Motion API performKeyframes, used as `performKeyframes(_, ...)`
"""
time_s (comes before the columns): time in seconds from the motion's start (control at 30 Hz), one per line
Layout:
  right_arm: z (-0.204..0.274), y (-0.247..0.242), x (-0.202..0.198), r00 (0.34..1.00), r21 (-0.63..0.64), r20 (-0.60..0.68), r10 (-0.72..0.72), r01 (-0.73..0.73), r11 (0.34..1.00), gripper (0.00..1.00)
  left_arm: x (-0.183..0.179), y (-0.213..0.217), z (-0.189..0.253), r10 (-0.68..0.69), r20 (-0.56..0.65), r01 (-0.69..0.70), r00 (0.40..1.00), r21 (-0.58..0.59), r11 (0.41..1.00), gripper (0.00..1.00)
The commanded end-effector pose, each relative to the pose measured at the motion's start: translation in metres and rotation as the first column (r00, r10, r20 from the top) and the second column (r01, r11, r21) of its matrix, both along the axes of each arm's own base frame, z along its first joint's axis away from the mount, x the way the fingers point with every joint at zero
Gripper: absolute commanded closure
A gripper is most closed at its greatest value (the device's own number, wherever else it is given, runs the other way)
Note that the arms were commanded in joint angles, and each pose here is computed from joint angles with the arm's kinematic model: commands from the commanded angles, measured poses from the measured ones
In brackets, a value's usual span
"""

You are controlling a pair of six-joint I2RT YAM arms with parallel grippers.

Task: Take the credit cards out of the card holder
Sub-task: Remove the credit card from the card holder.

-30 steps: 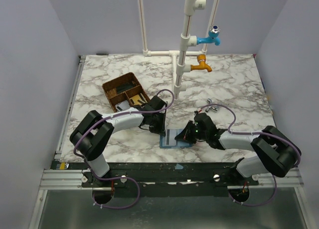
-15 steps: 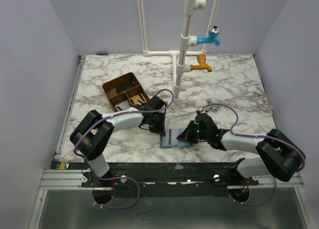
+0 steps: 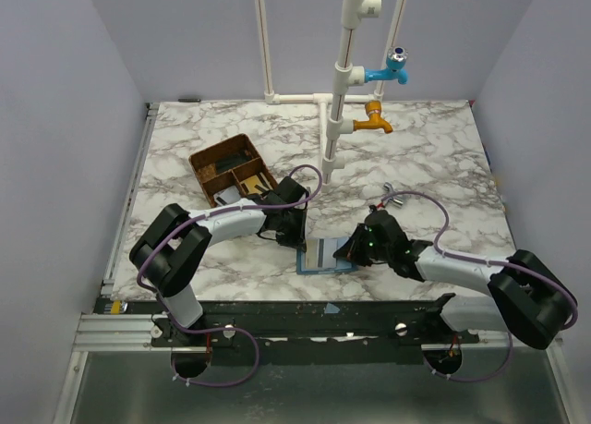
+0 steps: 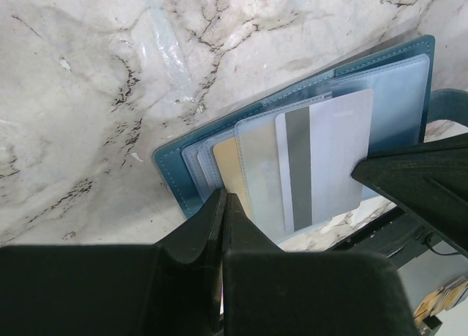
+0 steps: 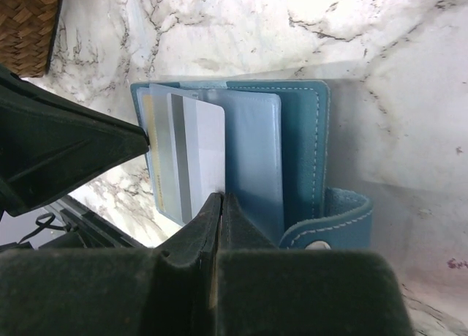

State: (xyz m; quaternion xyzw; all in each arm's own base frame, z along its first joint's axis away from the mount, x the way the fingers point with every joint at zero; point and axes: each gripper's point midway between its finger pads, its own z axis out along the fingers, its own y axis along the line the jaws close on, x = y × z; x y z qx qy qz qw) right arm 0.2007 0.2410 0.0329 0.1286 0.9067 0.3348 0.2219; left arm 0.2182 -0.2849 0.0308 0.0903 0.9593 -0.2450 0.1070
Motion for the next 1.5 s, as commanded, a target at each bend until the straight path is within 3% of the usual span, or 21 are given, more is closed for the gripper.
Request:
performKeyframes(0.0, -0.010, -0.020, -0.002, 0.999, -0.088, 0.003, -0.034, 0.034, 0.996, 0.99, -0.004, 0.019, -0.021, 0.000, -0.017, 0.001, 1.000, 0.090, 0.996, 1.00)
performKeyframes(1.47, 0.022, -0.042, 0.001, 0.994, -0.128, 0.074, -0.078, 0.087, 0.988, 0.99, 0.005, 0.014, -0.001, -0.007, 0.025, 0.005, 1.000, 0.072, 0.997, 1.00)
